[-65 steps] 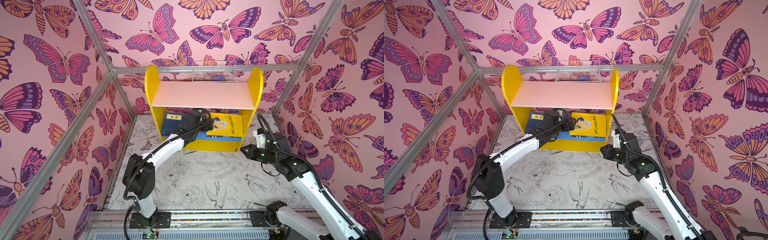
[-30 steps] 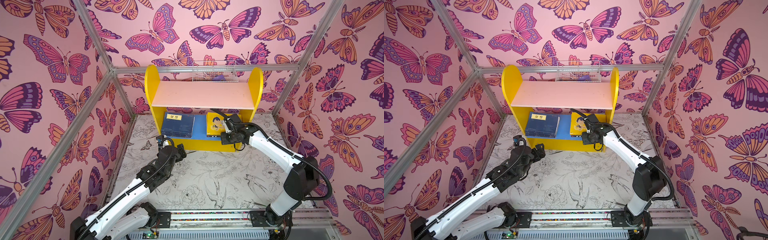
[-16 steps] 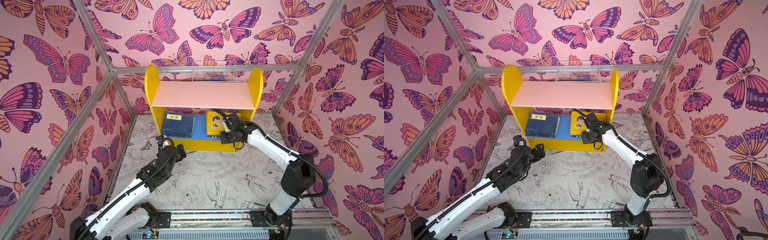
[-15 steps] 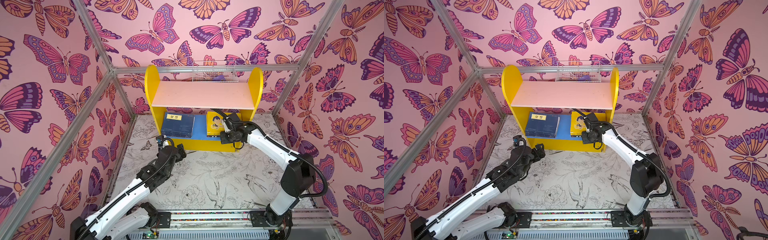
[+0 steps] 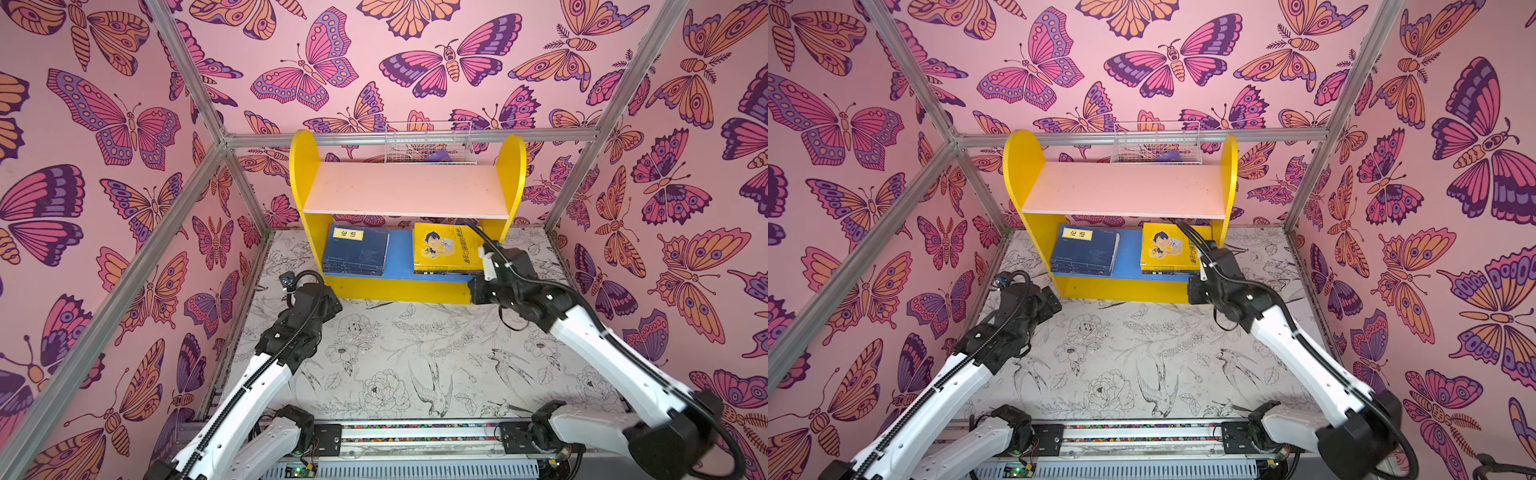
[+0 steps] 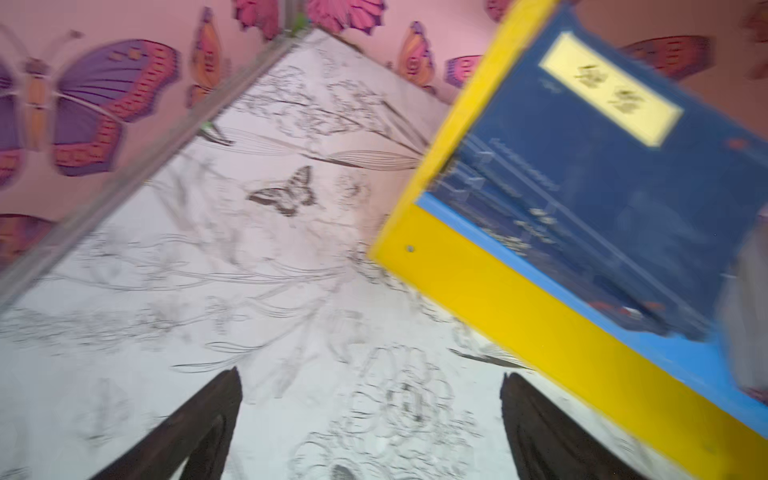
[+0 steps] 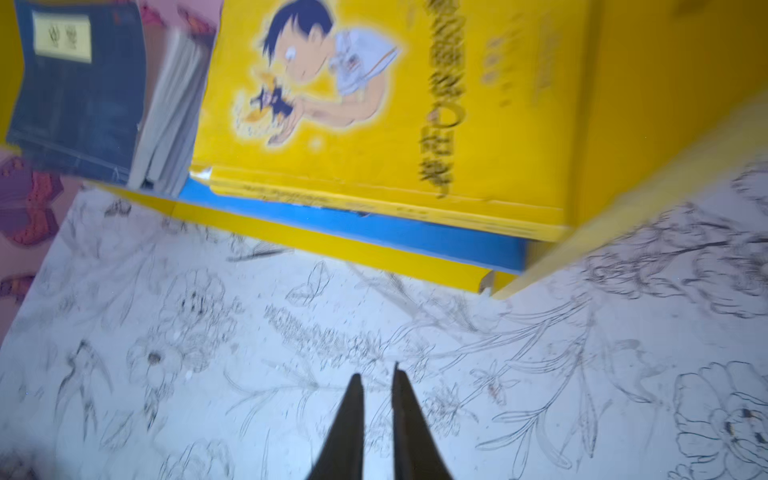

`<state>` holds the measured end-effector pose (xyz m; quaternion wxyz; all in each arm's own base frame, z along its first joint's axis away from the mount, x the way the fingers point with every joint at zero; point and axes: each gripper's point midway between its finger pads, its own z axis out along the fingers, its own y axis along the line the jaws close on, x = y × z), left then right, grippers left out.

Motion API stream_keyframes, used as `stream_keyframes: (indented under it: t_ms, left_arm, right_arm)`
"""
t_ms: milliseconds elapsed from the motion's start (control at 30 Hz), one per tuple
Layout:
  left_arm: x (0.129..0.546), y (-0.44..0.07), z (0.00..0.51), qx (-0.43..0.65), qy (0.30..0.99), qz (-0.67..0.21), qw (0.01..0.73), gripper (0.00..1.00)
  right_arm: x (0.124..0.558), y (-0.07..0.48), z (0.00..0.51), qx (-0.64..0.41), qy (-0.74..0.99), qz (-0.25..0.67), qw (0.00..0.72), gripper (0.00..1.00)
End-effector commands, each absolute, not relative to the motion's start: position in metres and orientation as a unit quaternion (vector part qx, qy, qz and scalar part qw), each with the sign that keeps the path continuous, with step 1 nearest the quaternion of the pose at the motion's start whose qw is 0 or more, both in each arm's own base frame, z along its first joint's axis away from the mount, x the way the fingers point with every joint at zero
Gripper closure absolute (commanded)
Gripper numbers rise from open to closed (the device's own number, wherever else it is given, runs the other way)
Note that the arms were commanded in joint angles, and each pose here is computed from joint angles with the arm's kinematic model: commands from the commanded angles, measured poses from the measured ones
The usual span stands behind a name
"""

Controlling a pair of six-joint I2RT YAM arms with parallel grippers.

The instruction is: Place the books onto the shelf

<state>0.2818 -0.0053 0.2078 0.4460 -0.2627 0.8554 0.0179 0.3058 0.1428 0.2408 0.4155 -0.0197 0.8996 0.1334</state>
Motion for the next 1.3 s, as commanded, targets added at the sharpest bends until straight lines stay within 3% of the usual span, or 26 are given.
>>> stream_keyframes:
  t_ms: [0, 167, 200, 267, 300, 367, 467, 567, 667, 733, 767, 833, 900, 1000, 1267]
  left_arm:
    - [0.261, 0.039, 0.192, -0.273, 0.863, 0.131, 0.404, 0.01]
    - [0.294, 0.058, 0.155, -0.289, 0.84, 0.168, 0.427, 0.01]
    - [0.304, 0.057, 0.148, -0.274, 0.842, 0.172, 0.432, 0.01]
    - [0.317, 0.061, 0.136, -0.254, 0.843, 0.208, 0.426, 0.02]
    - [0.323, 0.067, 0.136, -0.245, 0.845, 0.236, 0.413, 0.02]
    - [0.336, 0.075, 0.137, -0.249, 0.831, 0.276, 0.413, 0.02]
    - [0.371, 0.066, 0.126, -0.202, 0.822, 0.246, 0.473, 0.02]
    - [0.379, 0.068, 0.112, -0.222, 0.796, 0.23, 0.514, 0.02]
    - [0.377, 0.075, 0.112, -0.246, 0.763, 0.215, 0.558, 0.02]
    - [0.372, 0.081, 0.11, -0.244, 0.777, 0.229, 0.533, 0.02]
    - [0.369, 0.088, 0.113, -0.256, 0.766, 0.229, 0.544, 0.02]
    - [0.362, 0.097, 0.113, -0.269, 0.754, 0.23, 0.553, 0.02]
    - [0.356, 0.104, 0.109, -0.279, 0.745, 0.232, 0.56, 0.02]
    - [0.354, 0.105, 0.105, -0.282, 0.741, 0.23, 0.565, 0.02]
    - [0.345, 0.092, 0.102, -0.275, 0.729, 0.209, 0.591, 0.02]
  right_arm:
    - [0.305, 0.084, 0.227, 0.057, 0.872, 0.032, 0.485, 0.67]
    - [0.305, 0.028, 0.199, 0.071, 0.793, -0.095, 0.598, 0.48]
    - [0.307, 0.022, 0.193, 0.074, 0.777, -0.109, 0.616, 0.4]
    - [0.312, 0.002, 0.174, 0.101, 0.774, -0.132, 0.611, 0.05]
    - [0.316, -0.009, 0.162, 0.115, 0.784, -0.147, 0.591, 0.01]
    - [0.325, -0.024, 0.146, 0.124, 0.796, -0.168, 0.568, 0.01]
    - [0.34, -0.039, 0.131, 0.176, 0.772, -0.13, 0.597, 0.01]
    - [0.362, -0.027, 0.13, 0.104, 0.782, -0.125, 0.602, 0.01]
    - [0.377, -0.026, 0.101, 0.092, 0.783, -0.085, 0.609, 0.01]
    - [0.381, -0.021, 0.107, 0.08, 0.782, -0.073, 0.614, 0.0]
    - [0.38, -0.016, 0.1, 0.067, 0.81, -0.061, 0.58, 0.0]
    - [0.394, -0.007, 0.099, 0.036, 0.802, -0.02, 0.596, 0.0]
    - [0.396, -0.011, 0.094, 0.046, 0.831, -0.026, 0.554, 0.0]
    - [0.394, -0.014, 0.095, 0.053, 0.812, -0.025, 0.58, 0.0]
    - [0.393, -0.013, 0.095, 0.046, 0.822, -0.025, 0.568, 0.0]
